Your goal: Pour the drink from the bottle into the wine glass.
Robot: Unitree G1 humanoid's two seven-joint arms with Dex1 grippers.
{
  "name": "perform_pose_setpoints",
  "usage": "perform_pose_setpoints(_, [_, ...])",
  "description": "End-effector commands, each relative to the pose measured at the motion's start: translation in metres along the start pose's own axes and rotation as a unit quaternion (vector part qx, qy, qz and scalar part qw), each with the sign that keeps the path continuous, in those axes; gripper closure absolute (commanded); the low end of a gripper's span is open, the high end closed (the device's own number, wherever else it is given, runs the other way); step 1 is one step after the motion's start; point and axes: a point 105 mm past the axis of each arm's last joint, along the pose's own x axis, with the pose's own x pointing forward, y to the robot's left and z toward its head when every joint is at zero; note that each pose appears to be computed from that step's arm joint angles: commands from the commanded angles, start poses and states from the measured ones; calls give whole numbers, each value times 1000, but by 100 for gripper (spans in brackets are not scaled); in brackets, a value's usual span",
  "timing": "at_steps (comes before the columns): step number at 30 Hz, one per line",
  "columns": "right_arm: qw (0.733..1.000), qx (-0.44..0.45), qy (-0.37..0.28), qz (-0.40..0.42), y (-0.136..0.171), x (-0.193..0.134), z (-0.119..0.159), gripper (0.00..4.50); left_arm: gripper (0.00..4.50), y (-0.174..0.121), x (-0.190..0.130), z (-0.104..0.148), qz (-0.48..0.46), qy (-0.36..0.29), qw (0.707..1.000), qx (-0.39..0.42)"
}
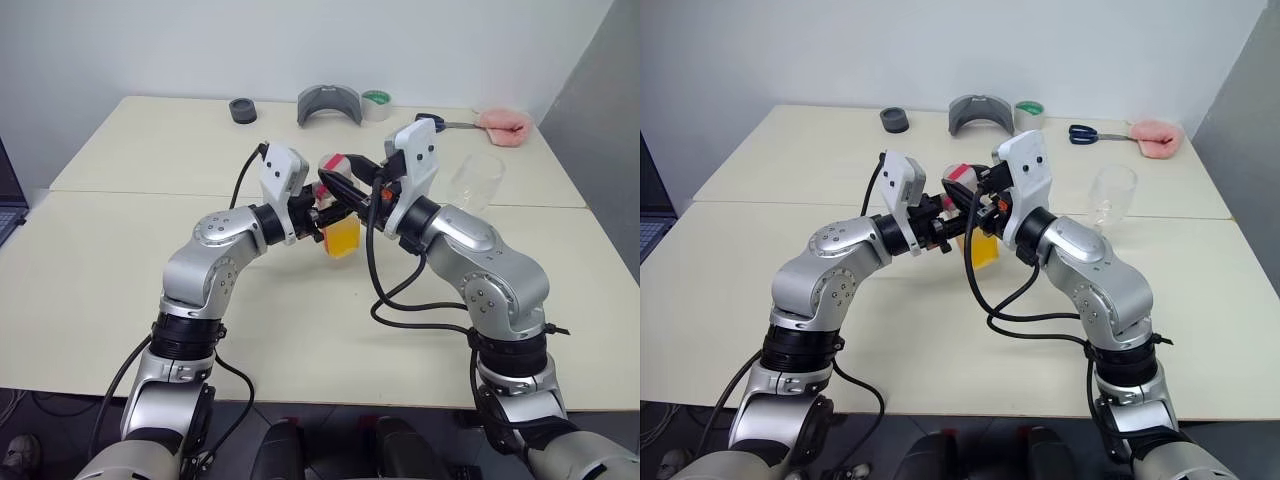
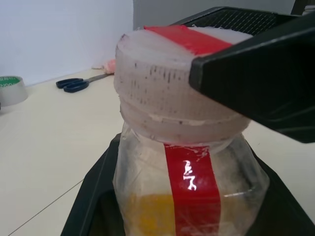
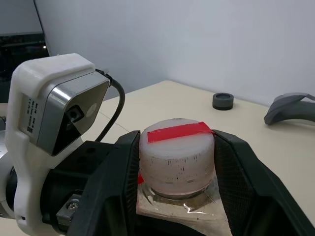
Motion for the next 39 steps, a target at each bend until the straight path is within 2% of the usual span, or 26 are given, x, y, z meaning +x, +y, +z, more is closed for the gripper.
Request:
perform_pose_setpoints(1, [999, -21, -24, 6, 0, 1, 15, 266, 241, -6, 1, 22, -13, -29, 999, 34])
perform_pose_setpoints(4, [999, -26, -19, 30, -7, -1, 16, 266, 241, -17, -2, 23, -44, -25, 998, 23])
perform_pose_setpoints(8, [994, -9, -29, 104, -17, -3, 30, 266, 241, -40, -14, 23, -135, -5, 991, 20])
perform_pose_setpoints(12, [973, 16, -44, 227, -13, -5, 48, 266, 241, -59, -32, 31, -236, 23, 972, 9])
perform_pose_setpoints(19, [943, 28, -11, 331, -3, -10, 47, 266, 241, -49, -44, 39, -266, 52, 962, 32])
perform_pose_setpoints(27, [962, 42, -17, 270, -15, -23, 47, 3, 241, -32, -36, 39, -213, 32, 976, 40])
perform_pose_setpoints(31, [976, 47, -24, 213, -19, -32, 43, 3, 241, -22, -31, 35, -177, 22, 983, 38])
perform_pose_setpoints(36, [985, 8, -27, 173, -4, -40, 38, 3, 241, -2, -25, 33, -112, 14, 993, 46])
perform_pose_setpoints(39, [993, -15, -23, 118, -6, -36, 30, 3, 241, 9, -20, 32, -72, 5, 996, 46])
